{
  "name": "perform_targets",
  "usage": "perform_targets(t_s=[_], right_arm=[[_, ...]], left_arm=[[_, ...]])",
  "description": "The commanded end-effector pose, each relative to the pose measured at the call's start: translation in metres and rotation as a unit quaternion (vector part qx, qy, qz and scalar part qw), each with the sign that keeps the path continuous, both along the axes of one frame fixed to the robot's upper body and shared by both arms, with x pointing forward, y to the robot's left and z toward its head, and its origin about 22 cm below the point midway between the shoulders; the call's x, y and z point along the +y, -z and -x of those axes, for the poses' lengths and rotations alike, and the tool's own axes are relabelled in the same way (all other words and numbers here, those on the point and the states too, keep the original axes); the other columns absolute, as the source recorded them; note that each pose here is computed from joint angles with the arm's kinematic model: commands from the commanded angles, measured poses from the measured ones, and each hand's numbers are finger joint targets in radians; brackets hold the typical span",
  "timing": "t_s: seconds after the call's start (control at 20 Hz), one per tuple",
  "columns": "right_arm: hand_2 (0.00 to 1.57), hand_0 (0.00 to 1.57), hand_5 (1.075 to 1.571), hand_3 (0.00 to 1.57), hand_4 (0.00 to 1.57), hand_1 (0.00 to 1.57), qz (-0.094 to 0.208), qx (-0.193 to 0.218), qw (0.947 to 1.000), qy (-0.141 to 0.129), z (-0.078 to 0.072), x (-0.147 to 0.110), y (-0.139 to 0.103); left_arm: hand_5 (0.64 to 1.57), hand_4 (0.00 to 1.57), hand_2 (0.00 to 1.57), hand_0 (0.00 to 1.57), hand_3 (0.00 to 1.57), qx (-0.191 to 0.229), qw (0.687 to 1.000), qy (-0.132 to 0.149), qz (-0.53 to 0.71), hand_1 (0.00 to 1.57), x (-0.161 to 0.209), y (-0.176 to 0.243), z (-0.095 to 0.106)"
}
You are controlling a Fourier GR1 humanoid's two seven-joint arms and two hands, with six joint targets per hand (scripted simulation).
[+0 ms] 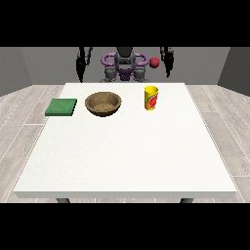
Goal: Pick the cup and pour the ball into the bowl, then pick the bowl and place it on the pad
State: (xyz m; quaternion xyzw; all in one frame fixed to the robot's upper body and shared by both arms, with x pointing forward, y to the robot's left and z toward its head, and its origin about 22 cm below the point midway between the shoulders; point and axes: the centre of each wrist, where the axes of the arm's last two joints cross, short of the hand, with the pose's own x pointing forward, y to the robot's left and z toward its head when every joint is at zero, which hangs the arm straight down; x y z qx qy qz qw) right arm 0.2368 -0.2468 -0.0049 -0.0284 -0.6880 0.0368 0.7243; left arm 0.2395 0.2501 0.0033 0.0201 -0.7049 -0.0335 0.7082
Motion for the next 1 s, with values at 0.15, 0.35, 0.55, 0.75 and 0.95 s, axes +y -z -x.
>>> perform_targets(t_s=[0.15, 0.35, 0.55, 0.75, 0.95], right_arm=[[0.00, 0.00, 1.568, 0.00, 0.00, 0.00, 0.008, -0.015, 0.9999, -0.001, -0.002, -0.005, -0.026], [0.00, 0.00, 1.570, 0.00, 0.00, 0.00, -0.067, -0.005, 0.9964, 0.053, 0.027, -0.017, 0.010], [0.00, 0.00, 1.566, 0.00, 0.00, 0.00, -0.056, -0.042, 0.9945, 0.078, 0.015, -0.024, -0.011], [0.00, 0.00, 1.565, 0.00, 0.00, 0.00, -0.053, -0.090, 0.9931, 0.053, -0.003, -0.031, -0.022], [0.00, 0.00, 1.563, 0.00, 0.00, 0.00, -0.056, -0.111, 0.9920, 0.021, -0.020, -0.017, -0.026]], left_arm=[[1.524, 0.00, 0.00, 0.00, 0.00, -0.013, 1.000, 0.002, -0.019, 0.00, 0.009, -0.027, -0.001], [1.531, 0.00, 0.00, 0.00, 0.00, -0.020, 0.991, 0.033, 0.129, 0.00, -0.019, -0.014, 0.031], [1.521, 0.00, 0.00, 0.00, 0.00, -0.032, 0.989, 0.045, 0.135, 0.00, -0.047, -0.018, 0.057], [1.478, 0.00, 0.00, 0.00, 0.00, -0.107, 0.989, 0.057, 0.084, 0.00, -0.053, -0.044, 0.042], [1.402, 0.00, 0.00, 0.00, 0.00, -0.138, 0.987, 0.051, 0.059, 0.00, -0.066, -0.057, 0.019]])
